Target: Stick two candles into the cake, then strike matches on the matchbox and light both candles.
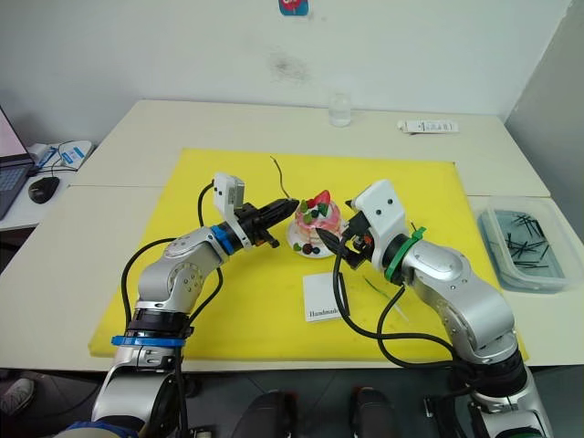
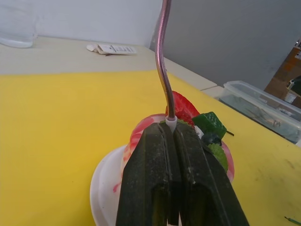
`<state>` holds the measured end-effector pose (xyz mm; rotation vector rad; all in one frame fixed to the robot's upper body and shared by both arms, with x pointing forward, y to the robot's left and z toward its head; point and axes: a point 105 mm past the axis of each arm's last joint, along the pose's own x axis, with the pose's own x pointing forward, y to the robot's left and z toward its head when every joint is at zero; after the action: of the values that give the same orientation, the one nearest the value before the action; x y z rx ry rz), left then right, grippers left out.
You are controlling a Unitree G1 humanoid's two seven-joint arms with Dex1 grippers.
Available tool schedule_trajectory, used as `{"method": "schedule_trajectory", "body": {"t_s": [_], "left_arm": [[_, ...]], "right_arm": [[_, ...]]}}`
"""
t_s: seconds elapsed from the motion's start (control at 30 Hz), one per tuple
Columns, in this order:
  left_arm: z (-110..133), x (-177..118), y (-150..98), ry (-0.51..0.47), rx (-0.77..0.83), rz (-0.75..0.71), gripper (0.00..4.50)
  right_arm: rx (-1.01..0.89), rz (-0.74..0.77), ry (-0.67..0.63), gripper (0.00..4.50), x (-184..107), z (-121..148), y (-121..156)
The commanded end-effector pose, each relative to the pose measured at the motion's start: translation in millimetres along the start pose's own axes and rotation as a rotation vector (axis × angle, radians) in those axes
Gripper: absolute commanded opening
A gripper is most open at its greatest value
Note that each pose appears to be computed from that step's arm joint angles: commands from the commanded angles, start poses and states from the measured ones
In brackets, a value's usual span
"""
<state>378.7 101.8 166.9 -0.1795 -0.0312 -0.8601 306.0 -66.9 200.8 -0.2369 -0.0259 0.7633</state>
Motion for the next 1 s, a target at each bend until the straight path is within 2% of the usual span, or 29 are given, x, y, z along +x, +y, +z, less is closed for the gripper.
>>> {"method": "schedule_trajectory", "body": {"t_s": [0.03,0.23,0.47,0.77,0.97,1.0], "left_arm": [[7.5,5.1,-4.7,-0.036,0.058,-0.008,0.0],[-4.5,4.2,-8.0,0.0,0.144,-0.02,0.0],[-14.0,2.3,-9.6,0.018,0.166,-0.026,0.0],[-13.0,5.6,-5.3,0.011,0.198,-0.011,0.0],[-7.3,2.2,0.9,0.006,0.209,0.013,1.74],[-6.9,1.2,0.9,0.007,0.211,0.014,1.74]], "right_arm": [[-0.022,-0.029,-0.053,3.86,-3.8,15.0,-5.2],[-0.018,-0.036,-0.051,3.86,-3.5,14.3,-7.5],[-0.011,-0.052,-0.056,3.86,-3.8,14.7,-10.8],[-0.008,-0.071,-0.055,3.86,-4.1,13.6,-13.9],[-0.009,-0.067,-0.058,3.91,-3.5,13.5,-14.8],[-0.01,-0.068,-0.057,3.91,-3.6,13.0,-15.3]]}}
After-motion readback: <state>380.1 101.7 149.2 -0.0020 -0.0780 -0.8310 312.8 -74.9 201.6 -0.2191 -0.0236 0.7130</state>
